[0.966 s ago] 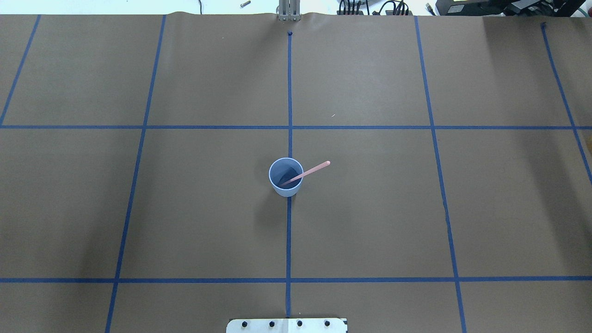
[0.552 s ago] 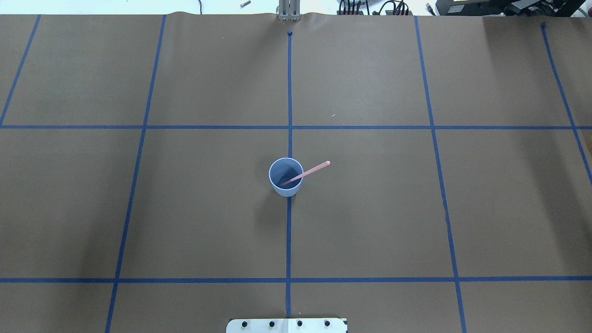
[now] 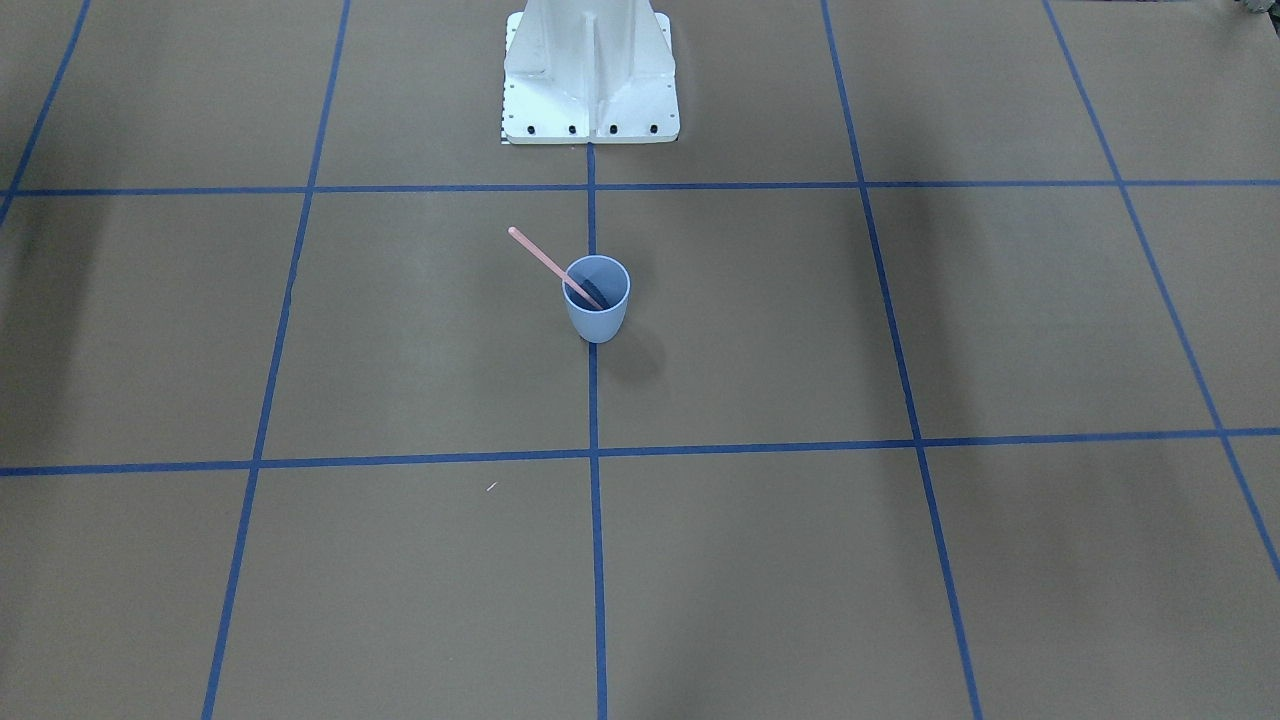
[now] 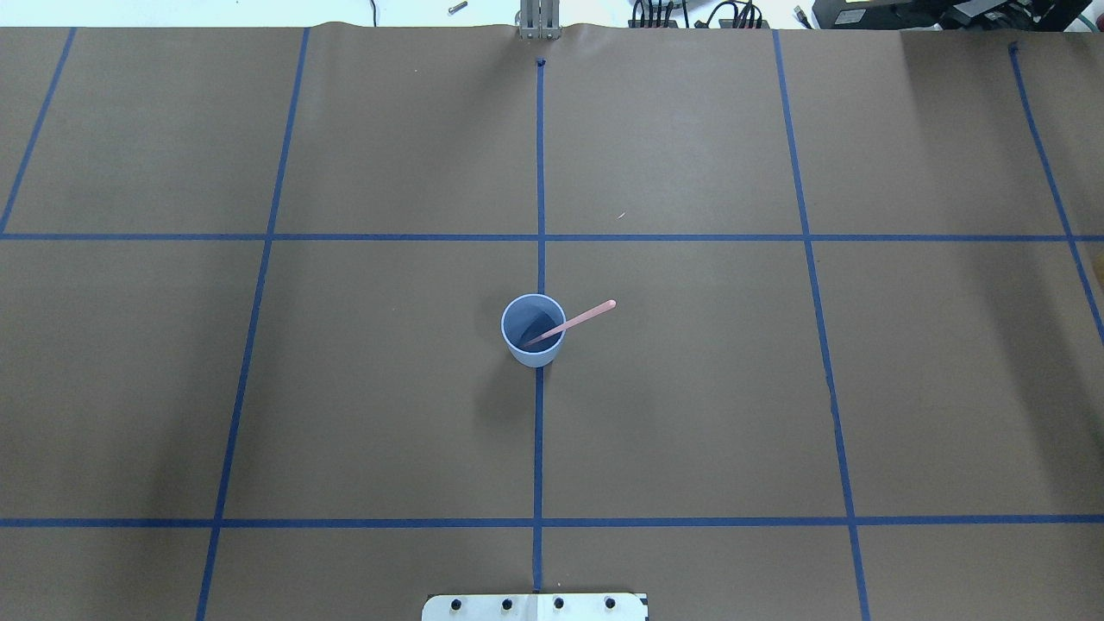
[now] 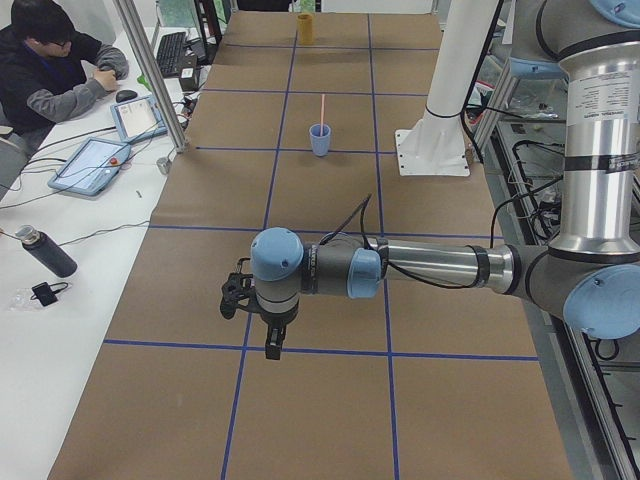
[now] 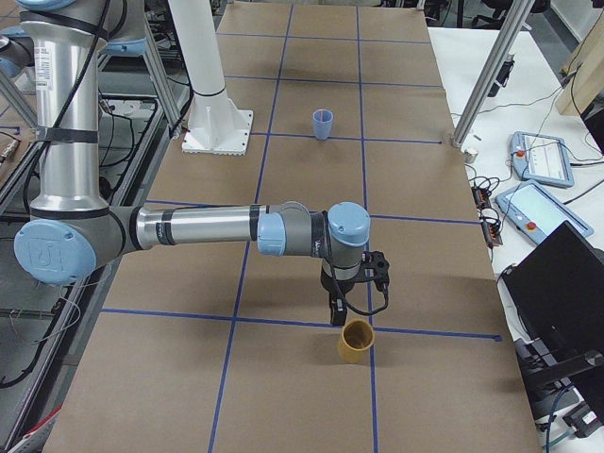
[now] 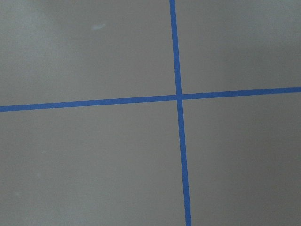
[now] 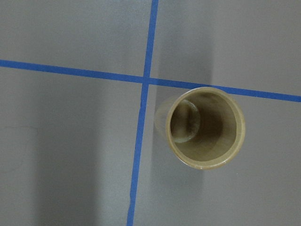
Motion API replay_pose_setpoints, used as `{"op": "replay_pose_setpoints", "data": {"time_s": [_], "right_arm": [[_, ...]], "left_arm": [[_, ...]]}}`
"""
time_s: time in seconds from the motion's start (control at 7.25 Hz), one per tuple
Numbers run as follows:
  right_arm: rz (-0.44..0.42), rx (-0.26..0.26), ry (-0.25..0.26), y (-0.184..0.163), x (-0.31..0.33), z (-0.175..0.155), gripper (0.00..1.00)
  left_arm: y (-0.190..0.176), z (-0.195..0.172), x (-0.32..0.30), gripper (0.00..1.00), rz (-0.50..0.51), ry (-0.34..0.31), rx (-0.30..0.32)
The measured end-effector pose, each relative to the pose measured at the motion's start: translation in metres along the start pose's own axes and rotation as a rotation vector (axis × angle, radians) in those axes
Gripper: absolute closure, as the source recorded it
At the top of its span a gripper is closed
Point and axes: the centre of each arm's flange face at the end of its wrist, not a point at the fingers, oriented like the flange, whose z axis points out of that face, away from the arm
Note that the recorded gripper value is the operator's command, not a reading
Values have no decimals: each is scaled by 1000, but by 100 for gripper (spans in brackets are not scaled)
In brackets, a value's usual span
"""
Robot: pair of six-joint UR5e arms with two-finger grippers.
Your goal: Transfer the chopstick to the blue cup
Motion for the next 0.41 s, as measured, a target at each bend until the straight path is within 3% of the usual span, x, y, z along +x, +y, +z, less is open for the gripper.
{"op": "replay_pose_setpoints", "data": {"time_s": [0.41], "right_arm": [[0, 0, 0, 0, 0, 0, 0]], "left_arm": [[1, 1, 0, 2, -1, -1, -2]]}}
